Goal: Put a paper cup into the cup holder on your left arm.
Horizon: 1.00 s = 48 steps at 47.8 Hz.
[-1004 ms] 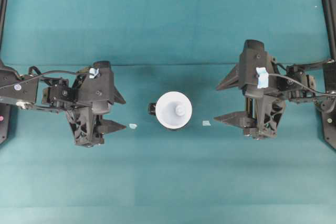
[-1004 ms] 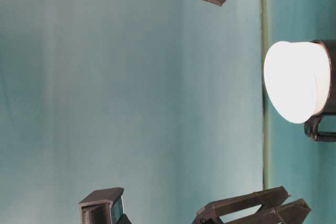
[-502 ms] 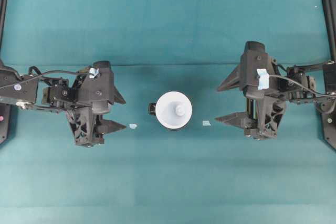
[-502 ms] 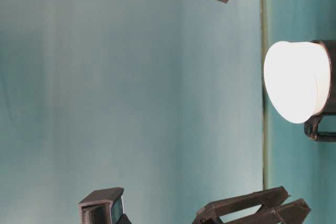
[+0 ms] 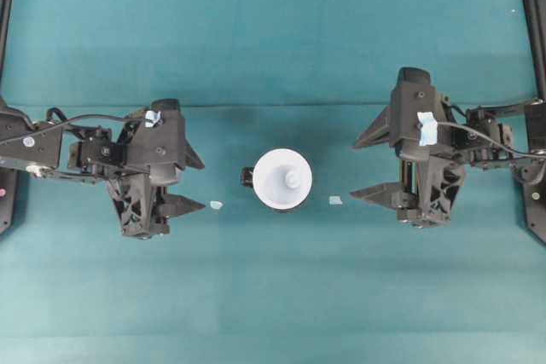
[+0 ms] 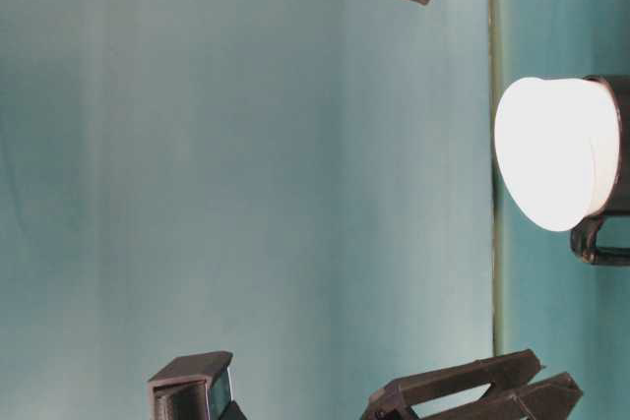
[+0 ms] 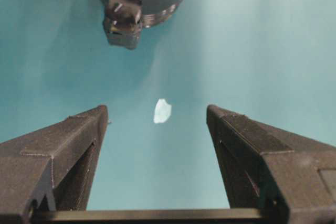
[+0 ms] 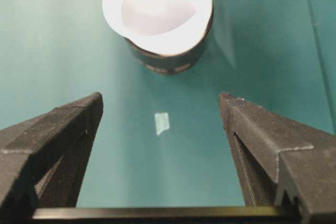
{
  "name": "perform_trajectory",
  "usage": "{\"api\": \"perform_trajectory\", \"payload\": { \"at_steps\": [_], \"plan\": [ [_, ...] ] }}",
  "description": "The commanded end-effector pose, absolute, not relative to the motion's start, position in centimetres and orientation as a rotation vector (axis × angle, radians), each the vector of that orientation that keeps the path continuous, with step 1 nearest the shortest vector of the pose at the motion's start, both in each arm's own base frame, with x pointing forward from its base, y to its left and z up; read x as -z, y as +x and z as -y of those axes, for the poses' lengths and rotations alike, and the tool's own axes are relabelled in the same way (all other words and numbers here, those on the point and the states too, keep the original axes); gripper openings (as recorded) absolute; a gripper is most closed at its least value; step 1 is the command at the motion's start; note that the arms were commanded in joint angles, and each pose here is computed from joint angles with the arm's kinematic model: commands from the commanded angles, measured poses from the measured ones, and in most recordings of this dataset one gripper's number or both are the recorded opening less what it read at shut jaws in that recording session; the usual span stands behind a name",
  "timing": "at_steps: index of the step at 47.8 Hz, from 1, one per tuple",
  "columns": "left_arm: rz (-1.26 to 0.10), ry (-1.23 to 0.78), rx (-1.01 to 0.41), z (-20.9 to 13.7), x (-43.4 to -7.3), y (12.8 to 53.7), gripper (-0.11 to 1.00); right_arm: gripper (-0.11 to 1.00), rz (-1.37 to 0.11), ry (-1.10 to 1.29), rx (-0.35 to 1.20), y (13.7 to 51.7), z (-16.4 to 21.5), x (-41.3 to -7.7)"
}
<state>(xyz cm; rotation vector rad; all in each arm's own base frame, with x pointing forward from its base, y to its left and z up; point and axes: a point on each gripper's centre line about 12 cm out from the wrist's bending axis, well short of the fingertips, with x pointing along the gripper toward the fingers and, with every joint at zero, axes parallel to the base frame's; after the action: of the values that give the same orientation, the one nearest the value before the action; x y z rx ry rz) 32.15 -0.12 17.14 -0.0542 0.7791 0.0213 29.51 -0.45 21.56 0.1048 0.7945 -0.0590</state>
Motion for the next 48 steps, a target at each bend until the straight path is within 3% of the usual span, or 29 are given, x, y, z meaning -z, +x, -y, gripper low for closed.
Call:
{"api": "perform_trajectory", "payload": {
  "at_steps": [1, 48],
  "plan": [
    [-0.753, -0.053, -0.02, 0.12, -17.81, 32.59, 0.79, 0.91, -0.772, 0.104, 0.054, 29.71, 0.36, -22.13],
    [-0.753, -0.09, -0.026, 0.47, -17.78, 32.61, 0.79, 0.91, -0.756, 0.106, 0.054, 29.84, 0.36, -22.26]
  ]
}}
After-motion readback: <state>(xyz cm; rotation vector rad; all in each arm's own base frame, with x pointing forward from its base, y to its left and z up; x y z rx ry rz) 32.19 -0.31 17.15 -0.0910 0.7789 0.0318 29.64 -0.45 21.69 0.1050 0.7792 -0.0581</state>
